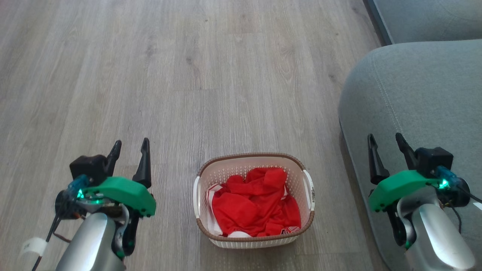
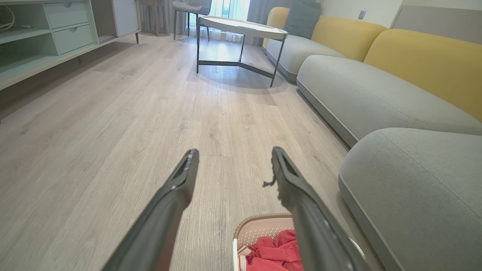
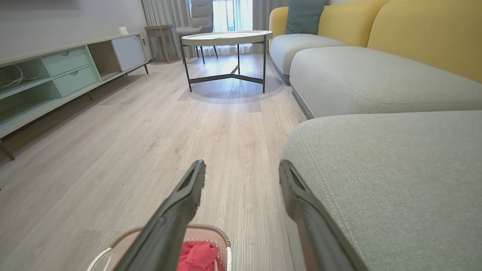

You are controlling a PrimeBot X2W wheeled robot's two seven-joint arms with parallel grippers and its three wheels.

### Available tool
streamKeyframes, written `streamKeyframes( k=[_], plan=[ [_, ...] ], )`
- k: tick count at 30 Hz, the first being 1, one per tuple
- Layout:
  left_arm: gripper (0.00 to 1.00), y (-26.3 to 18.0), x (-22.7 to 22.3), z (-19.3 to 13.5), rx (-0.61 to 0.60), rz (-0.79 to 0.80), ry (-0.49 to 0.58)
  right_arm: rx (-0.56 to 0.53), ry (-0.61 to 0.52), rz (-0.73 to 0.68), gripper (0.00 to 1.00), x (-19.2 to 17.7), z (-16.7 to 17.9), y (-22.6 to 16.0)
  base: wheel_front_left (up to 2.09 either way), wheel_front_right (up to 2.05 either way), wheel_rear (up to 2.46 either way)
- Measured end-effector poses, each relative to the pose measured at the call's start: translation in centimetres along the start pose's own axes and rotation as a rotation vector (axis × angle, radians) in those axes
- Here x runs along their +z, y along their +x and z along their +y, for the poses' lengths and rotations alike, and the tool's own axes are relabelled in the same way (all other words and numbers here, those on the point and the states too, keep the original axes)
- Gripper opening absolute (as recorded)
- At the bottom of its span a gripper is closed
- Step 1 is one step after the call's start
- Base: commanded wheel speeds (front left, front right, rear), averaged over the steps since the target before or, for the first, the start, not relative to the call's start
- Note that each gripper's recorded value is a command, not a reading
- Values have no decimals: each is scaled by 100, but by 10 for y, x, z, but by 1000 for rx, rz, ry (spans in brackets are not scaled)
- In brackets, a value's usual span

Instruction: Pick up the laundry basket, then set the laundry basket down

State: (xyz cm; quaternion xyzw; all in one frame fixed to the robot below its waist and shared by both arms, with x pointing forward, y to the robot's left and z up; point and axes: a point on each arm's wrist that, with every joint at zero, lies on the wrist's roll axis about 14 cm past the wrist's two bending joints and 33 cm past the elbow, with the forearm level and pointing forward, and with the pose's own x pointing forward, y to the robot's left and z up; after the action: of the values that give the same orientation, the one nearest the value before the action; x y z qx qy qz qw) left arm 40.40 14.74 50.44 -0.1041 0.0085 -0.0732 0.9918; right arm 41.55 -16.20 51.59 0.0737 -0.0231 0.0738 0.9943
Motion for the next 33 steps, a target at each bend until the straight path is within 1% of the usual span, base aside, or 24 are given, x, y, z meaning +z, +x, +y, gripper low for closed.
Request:
streamKeyframes(
  k=[7,17,22,29,33],
  plan=[
    [100,1,2,0,5,-2,3,-1,2,6,100,-2,-2,-1,0,0,0],
    [100,1,1,0,6,1,4,15,5,18,100,-7,3,1,0,0,0],
    [100,4,-7,2,7,21,3,16,10,41,100,-16,3,5,0,0,0],
    [100,24,-16,4,2,40,3,18,14,55,100,-24,1,27,0,0,0],
    [100,38,-28,6,0,69,1,14,12,80,100,-37,-3,42,0,0,0]
  ],
)
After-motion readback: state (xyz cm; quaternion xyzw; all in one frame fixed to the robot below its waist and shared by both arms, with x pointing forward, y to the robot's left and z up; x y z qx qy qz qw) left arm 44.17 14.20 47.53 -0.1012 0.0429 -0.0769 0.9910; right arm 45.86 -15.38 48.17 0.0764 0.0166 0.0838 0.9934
